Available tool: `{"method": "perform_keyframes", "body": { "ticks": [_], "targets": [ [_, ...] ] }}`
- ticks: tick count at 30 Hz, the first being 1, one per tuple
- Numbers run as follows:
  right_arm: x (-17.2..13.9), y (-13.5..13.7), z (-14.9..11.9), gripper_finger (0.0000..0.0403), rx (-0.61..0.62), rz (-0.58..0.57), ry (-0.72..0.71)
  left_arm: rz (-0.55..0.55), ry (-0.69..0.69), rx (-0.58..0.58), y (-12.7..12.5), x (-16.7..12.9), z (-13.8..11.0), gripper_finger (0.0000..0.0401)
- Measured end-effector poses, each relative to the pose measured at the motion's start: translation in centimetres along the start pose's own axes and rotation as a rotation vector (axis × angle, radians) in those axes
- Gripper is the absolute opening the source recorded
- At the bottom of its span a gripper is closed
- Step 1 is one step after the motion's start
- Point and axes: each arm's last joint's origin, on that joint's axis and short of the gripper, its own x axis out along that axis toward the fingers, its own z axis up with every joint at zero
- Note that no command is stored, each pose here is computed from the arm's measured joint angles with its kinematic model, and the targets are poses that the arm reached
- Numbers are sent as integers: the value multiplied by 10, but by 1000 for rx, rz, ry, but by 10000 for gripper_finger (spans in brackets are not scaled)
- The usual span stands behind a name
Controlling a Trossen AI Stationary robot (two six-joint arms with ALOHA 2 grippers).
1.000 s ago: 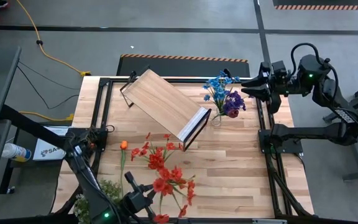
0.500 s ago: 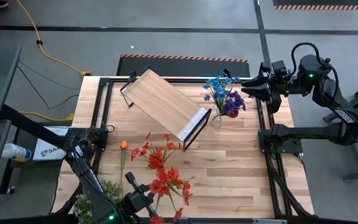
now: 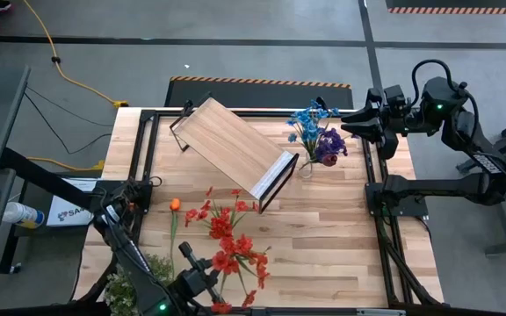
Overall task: Pick and place flowers into a vace then onto a shelf
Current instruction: Put the red flowers into the bottom transparent vase
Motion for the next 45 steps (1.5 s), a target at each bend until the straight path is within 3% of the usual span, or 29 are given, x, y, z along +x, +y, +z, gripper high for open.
{"method": "perform_keyframes", "body": {
  "ticks": [12,45],
  "targets": [
    [0,1,0,110,-2,26,8,83,14,20,5,33,-18,27],
    [0,2,1,110,16,59,5,84,8,-132,17,31,-75,27]
  ]
}}
